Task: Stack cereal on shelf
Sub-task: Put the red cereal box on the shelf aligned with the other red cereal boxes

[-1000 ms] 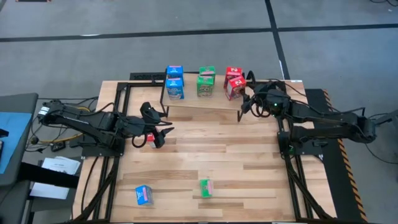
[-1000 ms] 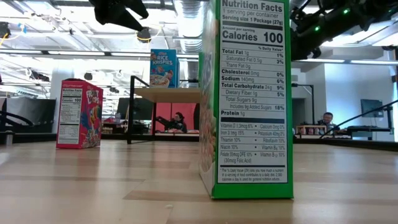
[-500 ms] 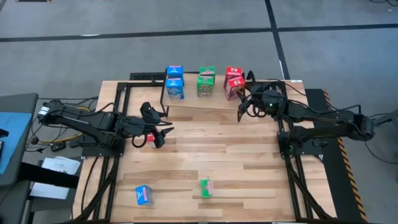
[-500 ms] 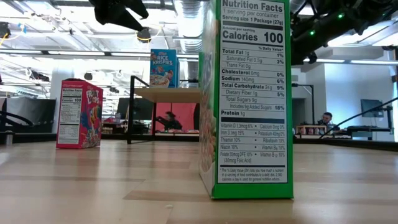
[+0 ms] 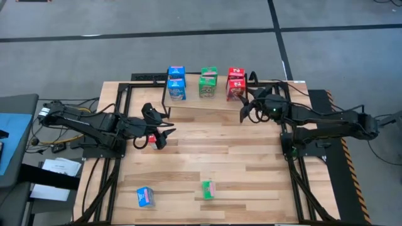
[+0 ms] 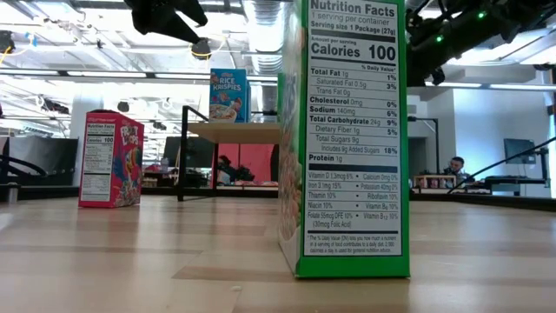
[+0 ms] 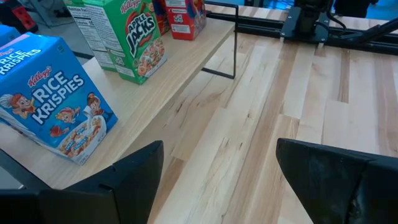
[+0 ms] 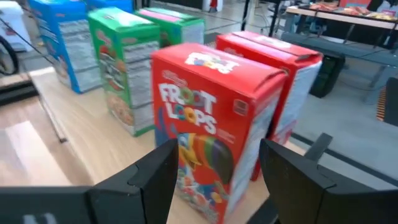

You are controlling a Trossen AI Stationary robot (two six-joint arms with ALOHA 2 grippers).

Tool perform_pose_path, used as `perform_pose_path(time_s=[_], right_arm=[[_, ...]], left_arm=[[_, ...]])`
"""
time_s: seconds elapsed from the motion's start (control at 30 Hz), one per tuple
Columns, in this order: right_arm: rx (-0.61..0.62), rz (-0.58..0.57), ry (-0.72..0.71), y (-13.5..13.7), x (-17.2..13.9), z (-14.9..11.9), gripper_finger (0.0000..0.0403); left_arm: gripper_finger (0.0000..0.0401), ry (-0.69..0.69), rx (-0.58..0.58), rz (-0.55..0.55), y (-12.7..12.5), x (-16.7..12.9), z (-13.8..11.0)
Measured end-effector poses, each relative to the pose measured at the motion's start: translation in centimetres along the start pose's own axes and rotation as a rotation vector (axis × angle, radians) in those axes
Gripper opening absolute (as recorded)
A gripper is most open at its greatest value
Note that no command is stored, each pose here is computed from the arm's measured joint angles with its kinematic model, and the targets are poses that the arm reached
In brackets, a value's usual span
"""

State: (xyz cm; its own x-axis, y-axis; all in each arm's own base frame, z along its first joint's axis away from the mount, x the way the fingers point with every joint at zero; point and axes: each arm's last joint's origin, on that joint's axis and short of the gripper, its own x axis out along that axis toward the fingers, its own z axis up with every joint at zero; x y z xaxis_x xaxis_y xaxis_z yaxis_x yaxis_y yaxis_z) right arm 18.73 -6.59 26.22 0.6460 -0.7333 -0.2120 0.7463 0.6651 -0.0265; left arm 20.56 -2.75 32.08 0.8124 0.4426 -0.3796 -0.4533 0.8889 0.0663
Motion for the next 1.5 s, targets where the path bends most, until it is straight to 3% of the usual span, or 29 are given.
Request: perform_pose_path(time_s=[0.33, 0.63, 0.97, 1.5], right_arm=[[0.122, 0.156, -0.037, 1.9, -2.4, 0.5, 0.0249], [0.199, 0.398, 0.005, 4.4, -3.9, 0.1, 0.0249], [0.237, 0.599, -0.108, 6.6, -6.6, 1.2, 0.0249], [0.228, 0.636, -0.115, 7.0, -7.2, 1.1, 0.0249]], left_arm=[[0.0303, 0.0, -0.001, 0.0, 0.0, 0.0, 0.0], [0.0303, 0.006, -0.001, -0.022, -0.1, 0.0, 0.0], [0.0303, 0.016, -0.014, -0.065, -0.2, 0.0, 0.0], [0.0303, 0.021, -0.034, -0.13, -0.3, 0.0, 0.1]])
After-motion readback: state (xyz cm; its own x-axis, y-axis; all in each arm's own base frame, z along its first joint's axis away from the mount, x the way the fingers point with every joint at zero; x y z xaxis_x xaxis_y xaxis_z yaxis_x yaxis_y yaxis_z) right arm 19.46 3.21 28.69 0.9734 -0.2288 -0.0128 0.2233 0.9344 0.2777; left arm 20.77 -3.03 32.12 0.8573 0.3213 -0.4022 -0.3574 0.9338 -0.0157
